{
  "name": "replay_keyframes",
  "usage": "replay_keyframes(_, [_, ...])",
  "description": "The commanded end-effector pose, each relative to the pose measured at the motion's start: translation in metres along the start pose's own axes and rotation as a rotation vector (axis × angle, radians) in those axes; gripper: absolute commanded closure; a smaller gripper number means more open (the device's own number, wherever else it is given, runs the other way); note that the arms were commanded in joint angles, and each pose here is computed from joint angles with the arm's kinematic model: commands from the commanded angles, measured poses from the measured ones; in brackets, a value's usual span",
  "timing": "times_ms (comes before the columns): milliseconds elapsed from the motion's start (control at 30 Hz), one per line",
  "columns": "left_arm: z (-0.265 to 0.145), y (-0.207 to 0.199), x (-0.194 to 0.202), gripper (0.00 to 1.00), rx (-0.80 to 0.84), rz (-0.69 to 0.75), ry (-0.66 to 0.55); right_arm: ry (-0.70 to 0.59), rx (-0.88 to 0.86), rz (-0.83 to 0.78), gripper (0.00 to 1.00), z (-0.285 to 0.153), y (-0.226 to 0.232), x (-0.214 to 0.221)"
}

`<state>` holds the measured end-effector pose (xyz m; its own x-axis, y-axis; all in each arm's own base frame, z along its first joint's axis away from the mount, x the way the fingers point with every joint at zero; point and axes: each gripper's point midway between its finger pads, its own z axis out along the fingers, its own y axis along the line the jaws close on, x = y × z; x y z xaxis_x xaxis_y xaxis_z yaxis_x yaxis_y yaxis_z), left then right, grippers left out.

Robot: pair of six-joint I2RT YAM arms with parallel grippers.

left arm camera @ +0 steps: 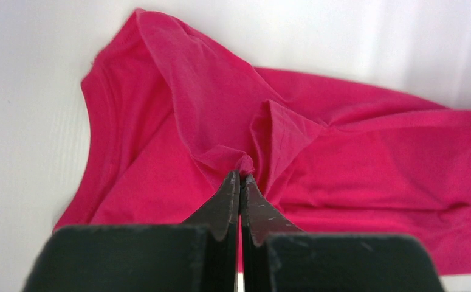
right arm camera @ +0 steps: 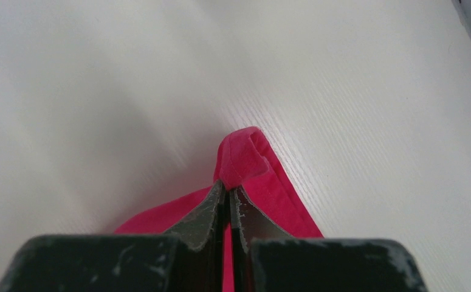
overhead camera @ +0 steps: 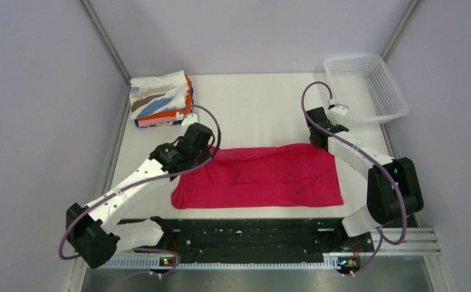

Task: Fold and stack the t-shirts
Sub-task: Fold the other side of the tshirt into a rectangle

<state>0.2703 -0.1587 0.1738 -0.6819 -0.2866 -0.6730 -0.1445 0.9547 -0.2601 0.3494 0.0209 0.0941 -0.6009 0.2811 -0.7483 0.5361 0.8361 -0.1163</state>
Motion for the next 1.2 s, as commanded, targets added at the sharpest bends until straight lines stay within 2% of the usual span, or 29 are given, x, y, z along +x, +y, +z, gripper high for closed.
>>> replay_keyframes(0, [-0.018, 0.008, 0.023, 1.0, -0.01, -0.036, 0.014, -0.041, -0.045, 0.027, 0.98, -0.012, 0.002, -0.01])
replay_keyframes(167, [-0.036, 0.022, 0.052, 1.0, -0.024, -0.049, 0.043, -0.034, -0.056, 0.024, 0.98, -0.014, 0.001, -0.005])
replay_keyframes(367, [-0.04, 0.019, 0.092, 1.0, 0.031, -0.039, 0.13, -0.027, -0.062, 0.02, 0.98, -0.018, -0.003, 0.004])
replay_keyframes(533, [-0.039, 0.037, 0.108, 1.0, -0.033, -0.023, 0.16, -0.012, -0.061, 0.019, 0.97, -0.034, -0.01, 0.027])
replay_keyframes(633, [-0.037, 0.044, 0.119, 1.0, -0.044, -0.02, 0.184, 0.028, -0.001, 0.035, 0.95, -0.035, -0.032, 0.049])
replay_keyframes(700, [-0.035, 0.048, 0.126, 0.99, -0.047, -0.015, 0.202, 0.059, 0.039, 0.058, 0.87, -0.036, -0.046, 0.065])
replay_keyframes(767, [-0.035, 0.047, 0.131, 0.79, -0.038, -0.011, 0.221, 0.085, 0.07, 0.068, 0.78, -0.038, -0.059, 0.08])
replay_keyframes(867, [-0.038, 0.042, 0.136, 0.55, 0.002, 0.005, 0.253, 0.072, 0.131, 0.101, 0.4, -0.044, -0.08, 0.083])
replay_keyframes(967, [-0.045, 0.034, 0.134, 0.29, 0.064, 0.027, 0.262, 0.017, 0.146, 0.147, 0.22, -0.057, -0.092, 0.065])
replay_keyframes(1000, [-0.048, 0.031, 0.131, 0.15, 0.084, 0.027, 0.251, 0.004, 0.131, 0.16, 0.18, -0.061, -0.093, 0.059])
replay_keyframes(1033, [-0.049, 0.028, 0.127, 0.06, 0.101, 0.027, 0.239, -0.009, 0.112, 0.173, 0.15, -0.065, -0.092, 0.054])
replay_keyframes(1067, [-0.049, 0.025, 0.122, 0.02, 0.119, 0.029, 0.214, -0.019, 0.088, 0.178, 0.13, -0.068, -0.091, 0.05])
replay_keyframes(1167, [-0.041, 0.014, 0.101, 0.01, 0.152, 0.014, 0.105, -0.032, -0.057, 0.167, 0.13, -0.075, -0.071, 0.041])
